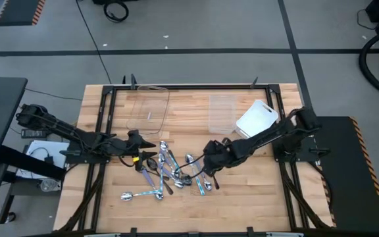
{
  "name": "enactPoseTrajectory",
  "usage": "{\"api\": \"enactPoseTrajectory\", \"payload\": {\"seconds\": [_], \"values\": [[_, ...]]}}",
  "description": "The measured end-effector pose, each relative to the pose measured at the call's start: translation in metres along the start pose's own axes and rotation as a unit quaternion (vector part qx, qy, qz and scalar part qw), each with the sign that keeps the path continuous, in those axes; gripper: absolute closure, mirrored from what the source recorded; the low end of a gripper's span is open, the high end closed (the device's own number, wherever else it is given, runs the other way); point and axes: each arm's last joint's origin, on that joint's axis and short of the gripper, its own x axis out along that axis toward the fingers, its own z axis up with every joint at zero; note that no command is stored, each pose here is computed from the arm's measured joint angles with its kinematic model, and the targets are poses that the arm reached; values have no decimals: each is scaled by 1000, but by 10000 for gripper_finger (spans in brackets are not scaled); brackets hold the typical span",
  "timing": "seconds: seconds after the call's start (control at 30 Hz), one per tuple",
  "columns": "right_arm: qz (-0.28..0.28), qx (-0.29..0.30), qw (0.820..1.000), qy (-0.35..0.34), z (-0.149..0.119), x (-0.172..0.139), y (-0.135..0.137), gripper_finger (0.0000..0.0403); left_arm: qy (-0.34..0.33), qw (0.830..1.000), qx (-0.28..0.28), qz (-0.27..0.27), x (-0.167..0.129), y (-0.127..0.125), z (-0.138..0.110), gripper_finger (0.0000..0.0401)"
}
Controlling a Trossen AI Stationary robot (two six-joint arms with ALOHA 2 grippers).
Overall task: Sort silverware by color (type)
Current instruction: Put the black spoon into the transparent white bin
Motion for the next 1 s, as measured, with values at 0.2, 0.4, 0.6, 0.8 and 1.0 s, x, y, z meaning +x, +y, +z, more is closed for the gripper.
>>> {"api": "enactPoseTrajectory", "payload": {"seconds": [0.2,0.4,0.6,0.8,1.0], "values": [[-35,22,998,42,-9,5,26,204,8,1000,4,4,0,1,-2,211],[-43,56,995,64,-17,20,38,204,18,1000,9,7,0,2,-4,211],[-53,83,991,86,-23,34,40,209,31,999,9,-14,0,1,-5,211],[-43,98,989,101,-23,35,41,268,44,998,9,-38,0,-1,-5,211],[-24,102,987,121,-20,36,41,380,52,997,9,-50,0,-1,-6,211]]}}
